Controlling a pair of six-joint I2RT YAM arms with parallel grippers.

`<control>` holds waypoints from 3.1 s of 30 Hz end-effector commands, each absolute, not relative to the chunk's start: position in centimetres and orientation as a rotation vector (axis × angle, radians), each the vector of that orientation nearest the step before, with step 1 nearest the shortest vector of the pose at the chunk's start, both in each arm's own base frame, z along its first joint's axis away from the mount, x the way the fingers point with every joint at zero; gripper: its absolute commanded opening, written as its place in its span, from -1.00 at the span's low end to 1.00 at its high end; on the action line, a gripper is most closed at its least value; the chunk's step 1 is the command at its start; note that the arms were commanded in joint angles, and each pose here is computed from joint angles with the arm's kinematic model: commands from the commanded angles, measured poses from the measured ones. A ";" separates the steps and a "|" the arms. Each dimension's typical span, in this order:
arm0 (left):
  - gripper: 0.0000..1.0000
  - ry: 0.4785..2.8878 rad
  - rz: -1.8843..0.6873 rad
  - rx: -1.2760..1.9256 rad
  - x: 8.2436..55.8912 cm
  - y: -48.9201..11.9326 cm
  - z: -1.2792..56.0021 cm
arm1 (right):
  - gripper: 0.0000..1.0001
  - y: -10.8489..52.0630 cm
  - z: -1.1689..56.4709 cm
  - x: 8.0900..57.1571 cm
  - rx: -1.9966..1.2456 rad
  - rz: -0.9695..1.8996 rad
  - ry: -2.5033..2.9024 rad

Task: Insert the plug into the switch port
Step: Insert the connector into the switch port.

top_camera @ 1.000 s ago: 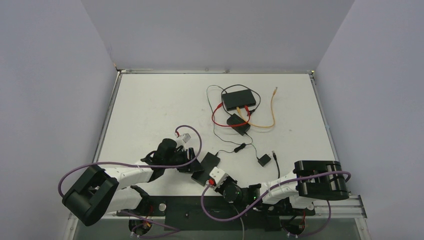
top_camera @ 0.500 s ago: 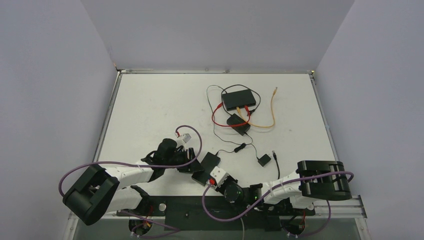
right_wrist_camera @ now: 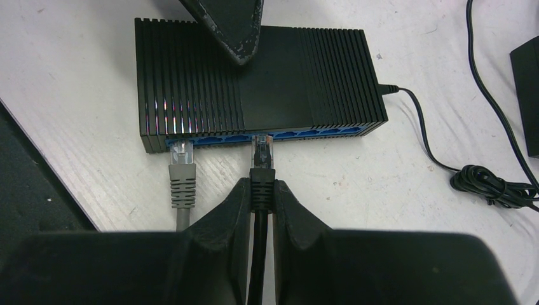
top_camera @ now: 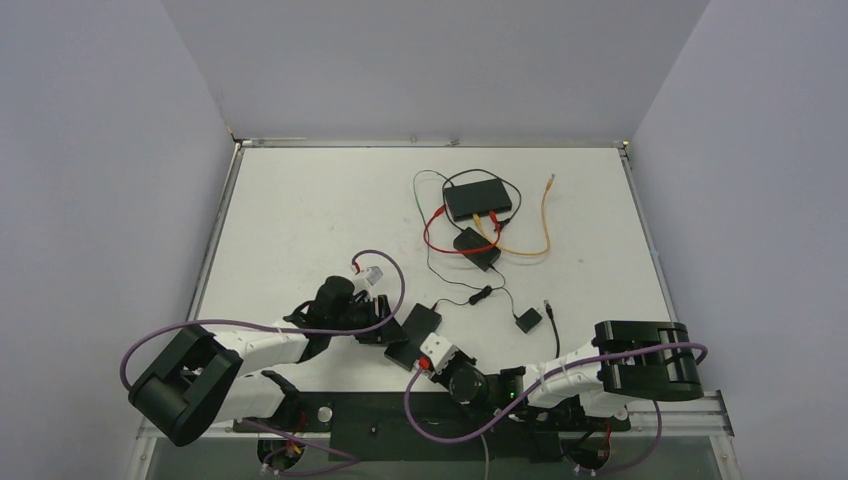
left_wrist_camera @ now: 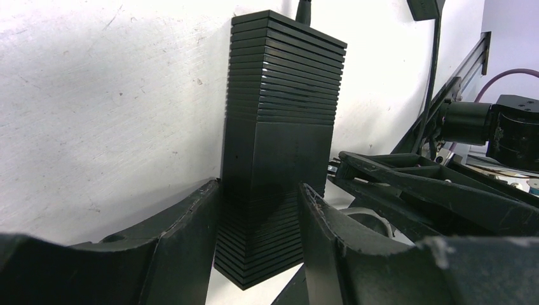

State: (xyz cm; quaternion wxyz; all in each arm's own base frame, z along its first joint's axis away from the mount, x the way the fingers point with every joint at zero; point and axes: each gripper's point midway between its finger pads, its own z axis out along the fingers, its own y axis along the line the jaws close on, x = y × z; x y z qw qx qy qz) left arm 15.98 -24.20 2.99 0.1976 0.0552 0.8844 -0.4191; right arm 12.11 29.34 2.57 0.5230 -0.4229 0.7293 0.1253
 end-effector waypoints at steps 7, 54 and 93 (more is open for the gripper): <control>-0.17 2.394 -1.355 0.270 15.6 -26.9 5.3 | -1.00 32.2 5.6 12.8 -0.943 0.469 1.686; -0.20 2.365 -1.348 0.350 14.4 -26.3 6.0 | -1.00 37.4 7.4 7.6 -1.248 0.836 1.578; -0.31 2.408 -1.294 0.216 12.6 -23.9 5.5 | -1.00 37.2 7.7 11.5 -0.951 0.695 1.681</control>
